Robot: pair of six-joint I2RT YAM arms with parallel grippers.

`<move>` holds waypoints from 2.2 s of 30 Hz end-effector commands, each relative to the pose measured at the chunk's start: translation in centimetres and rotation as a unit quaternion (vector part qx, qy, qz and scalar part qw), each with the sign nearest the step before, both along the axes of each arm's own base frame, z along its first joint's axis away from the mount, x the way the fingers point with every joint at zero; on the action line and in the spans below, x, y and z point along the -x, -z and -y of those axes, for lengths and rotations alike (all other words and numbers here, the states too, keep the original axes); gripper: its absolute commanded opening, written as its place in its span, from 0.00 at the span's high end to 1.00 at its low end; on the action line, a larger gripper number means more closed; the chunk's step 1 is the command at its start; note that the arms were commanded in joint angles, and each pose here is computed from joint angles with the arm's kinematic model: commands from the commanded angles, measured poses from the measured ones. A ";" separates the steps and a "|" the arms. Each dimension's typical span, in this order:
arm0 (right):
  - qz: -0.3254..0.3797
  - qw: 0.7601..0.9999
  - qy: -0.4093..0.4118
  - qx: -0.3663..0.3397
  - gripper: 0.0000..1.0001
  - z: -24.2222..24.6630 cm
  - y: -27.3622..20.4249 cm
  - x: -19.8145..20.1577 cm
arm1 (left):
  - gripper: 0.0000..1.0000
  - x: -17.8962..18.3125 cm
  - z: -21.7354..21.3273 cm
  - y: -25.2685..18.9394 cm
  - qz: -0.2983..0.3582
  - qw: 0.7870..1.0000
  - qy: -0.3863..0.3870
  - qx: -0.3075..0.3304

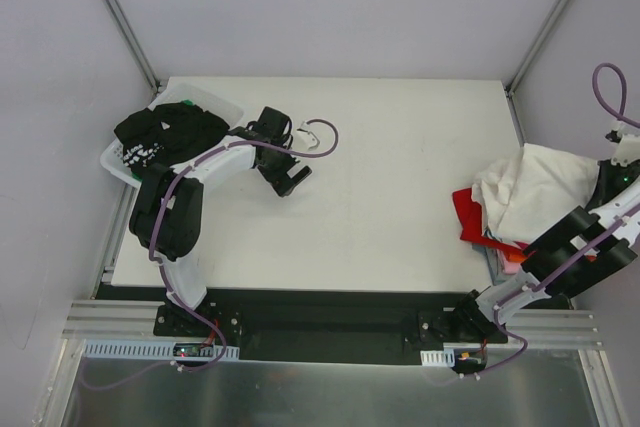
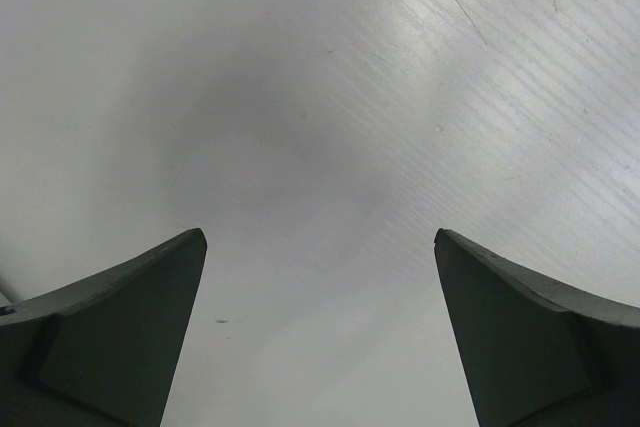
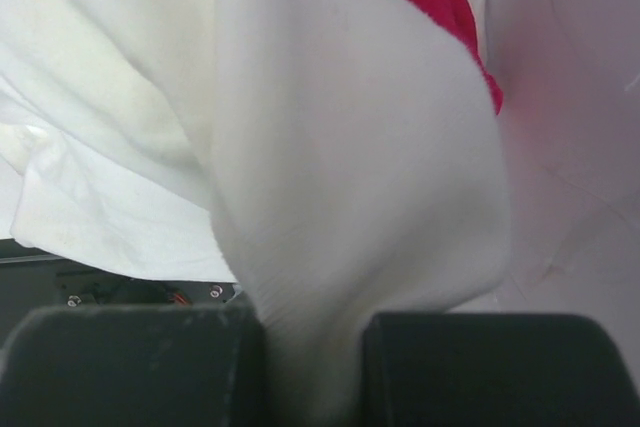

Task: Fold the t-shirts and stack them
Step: Put the neatly folded tshirt into the corner of the board with the right arm

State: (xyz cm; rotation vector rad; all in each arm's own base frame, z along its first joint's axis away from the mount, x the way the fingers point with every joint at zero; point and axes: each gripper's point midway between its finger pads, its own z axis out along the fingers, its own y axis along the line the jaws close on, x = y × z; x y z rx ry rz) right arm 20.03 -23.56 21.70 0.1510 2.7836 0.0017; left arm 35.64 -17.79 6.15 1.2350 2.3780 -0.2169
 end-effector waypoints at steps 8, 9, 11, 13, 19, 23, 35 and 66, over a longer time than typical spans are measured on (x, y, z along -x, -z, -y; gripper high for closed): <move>-0.078 0.995 -0.007 -0.062 0.75 -3.9 2.1 0.4 | 0.01 -0.2 0.3 -0.8 0.014 1.000 0.005 -0.007; -0.078 0.995 -0.014 -0.055 0.73 -4.1 2.1 -0.2 | 0.01 -0.2 0.2 -0.8 0.014 1.000 0.004 -0.009; -0.078 0.996 -0.016 -0.033 0.56 -3.8 2.0 -0.8 | 0.01 -0.1 0.1 -0.8 0.016 1.000 0.005 -0.011; -0.078 0.997 -0.016 -0.019 0.36 -3.9 2.0 -1.3 | 0.01 -0.1 -0.2 -0.8 0.018 1.000 0.003 -0.017; -0.055 0.998 -0.006 0.025 0.18 -3.2 1.2 -2.6 | 0.00 0.0 -0.4 -0.6 0.018 1.000 0.004 -0.023; -0.032 0.997 -0.004 0.070 0.12 -2.6 0.1 -3.5 | 0.01 -0.2 -0.3 -0.5 0.016 1.000 0.003 -0.022; 0.043 0.988 -0.017 0.149 0.00 -3.6 -5.5 -6.3 | 0.01 -0.9 -0.7 -0.4 0.028 0.999 -0.007 -0.035; 0.158 0.964 -0.141 0.164 0.04 -18.8 -4.8 -12.7 | 0.01 -7.8 -1.9 -7.6 0.195 0.968 -0.159 -0.019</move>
